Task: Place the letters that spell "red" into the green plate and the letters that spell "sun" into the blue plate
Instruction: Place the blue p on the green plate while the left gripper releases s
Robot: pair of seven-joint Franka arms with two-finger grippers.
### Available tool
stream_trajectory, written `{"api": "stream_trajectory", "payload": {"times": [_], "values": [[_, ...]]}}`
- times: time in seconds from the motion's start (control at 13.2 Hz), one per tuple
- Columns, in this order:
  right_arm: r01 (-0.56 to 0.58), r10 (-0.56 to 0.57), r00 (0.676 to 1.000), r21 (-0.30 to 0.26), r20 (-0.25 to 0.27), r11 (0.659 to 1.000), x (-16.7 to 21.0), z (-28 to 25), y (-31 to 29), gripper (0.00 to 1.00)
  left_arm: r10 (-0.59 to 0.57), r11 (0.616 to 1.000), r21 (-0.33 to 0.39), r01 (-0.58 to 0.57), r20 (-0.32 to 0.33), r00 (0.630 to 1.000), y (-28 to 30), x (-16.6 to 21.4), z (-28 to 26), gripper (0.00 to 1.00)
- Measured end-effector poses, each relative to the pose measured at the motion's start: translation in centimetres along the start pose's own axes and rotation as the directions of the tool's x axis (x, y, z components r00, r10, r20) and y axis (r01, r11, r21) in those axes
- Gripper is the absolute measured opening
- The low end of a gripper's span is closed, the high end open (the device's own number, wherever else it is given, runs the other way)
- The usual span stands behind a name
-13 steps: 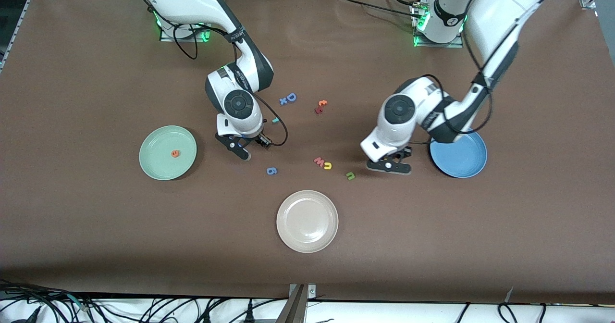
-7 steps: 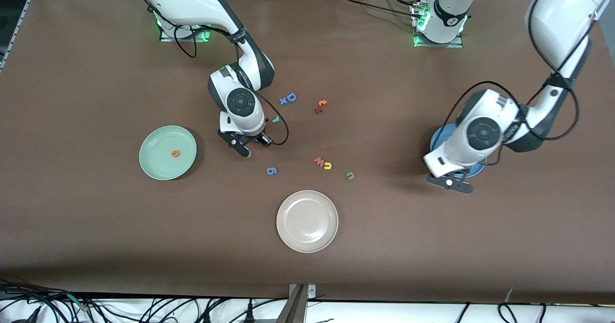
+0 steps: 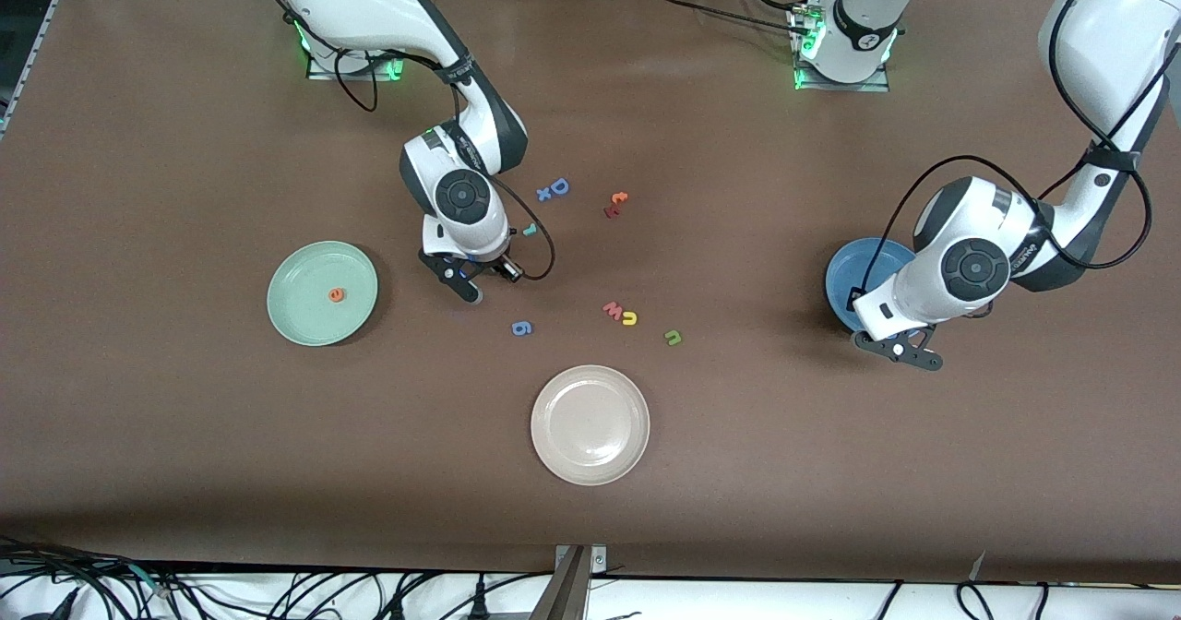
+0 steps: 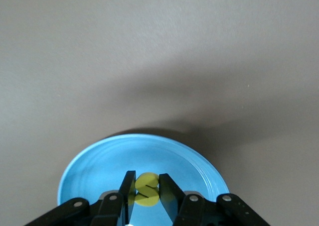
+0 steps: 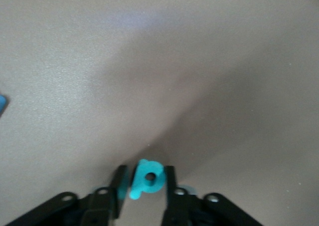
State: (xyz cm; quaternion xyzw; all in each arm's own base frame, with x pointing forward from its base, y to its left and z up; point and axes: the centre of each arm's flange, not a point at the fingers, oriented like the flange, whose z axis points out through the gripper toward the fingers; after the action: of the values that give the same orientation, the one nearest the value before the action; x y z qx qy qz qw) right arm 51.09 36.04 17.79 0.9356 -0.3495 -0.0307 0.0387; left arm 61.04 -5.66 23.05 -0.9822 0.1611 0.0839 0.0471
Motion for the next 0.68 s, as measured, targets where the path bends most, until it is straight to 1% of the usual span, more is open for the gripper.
{"api": "stream_trajectory", "payload": {"times": [0.08, 0.15, 0.23, 0.3, 0.45, 0.61, 0.68], "values": [[0.000, 0.000, 1.000, 0.000, 0.000, 1.000, 0.0, 0.0, 0.0, 0.31, 0.001, 1.000, -0.010, -0.001, 0.011, 1.000, 0.2, -0.1, 0.6, 0.26], [0.001, -0.001, 1.000, 0.001, 0.000, 1.000, 0.0, 0.0, 0.0, 0.27, 0.002, 1.000, -0.019, -0.002, 0.022, 1.000, 0.3, -0.3, 1.3, 0.26], [0.002, -0.002, 1.000, 0.001, 0.000, 1.000, 0.0, 0.0, 0.0, 0.27, 0.002, 1.000, -0.026, -0.001, 0.030, 1.000, 0.3, -0.3, 1.8, 0.27], [0.008, -0.008, 1.000, 0.001, 0.000, 1.000, 0.0, 0.0, 0.0, 0.27, 0.000, 0.999, -0.032, 0.001, 0.034, 0.999, 0.2, -0.4, 2.1, 0.33], [0.028, -0.028, 1.000, 0.006, -0.002, 1.000, 0.0, -0.3, -0.2, 0.27, -0.005, 0.999, -0.036, 0.007, 0.038, 0.999, 0.0, -0.4, 2.4, 0.54], [0.090, -0.090, 0.996, 0.002, -0.003, 0.996, 0.4, -1.1, -0.3, 0.27, -0.012, 0.999, -0.040, 0.013, 0.036, 0.999, -0.1, -0.4, 2.3, 0.73], [0.128, -0.128, 0.992, -0.011, -0.004, 0.992, 1.3, -1.8, 0.0, 0.27, -0.021, 0.998, -0.056, 0.022, 0.034, 0.999, 0.2, -0.2, 2.0, 0.74]]}}
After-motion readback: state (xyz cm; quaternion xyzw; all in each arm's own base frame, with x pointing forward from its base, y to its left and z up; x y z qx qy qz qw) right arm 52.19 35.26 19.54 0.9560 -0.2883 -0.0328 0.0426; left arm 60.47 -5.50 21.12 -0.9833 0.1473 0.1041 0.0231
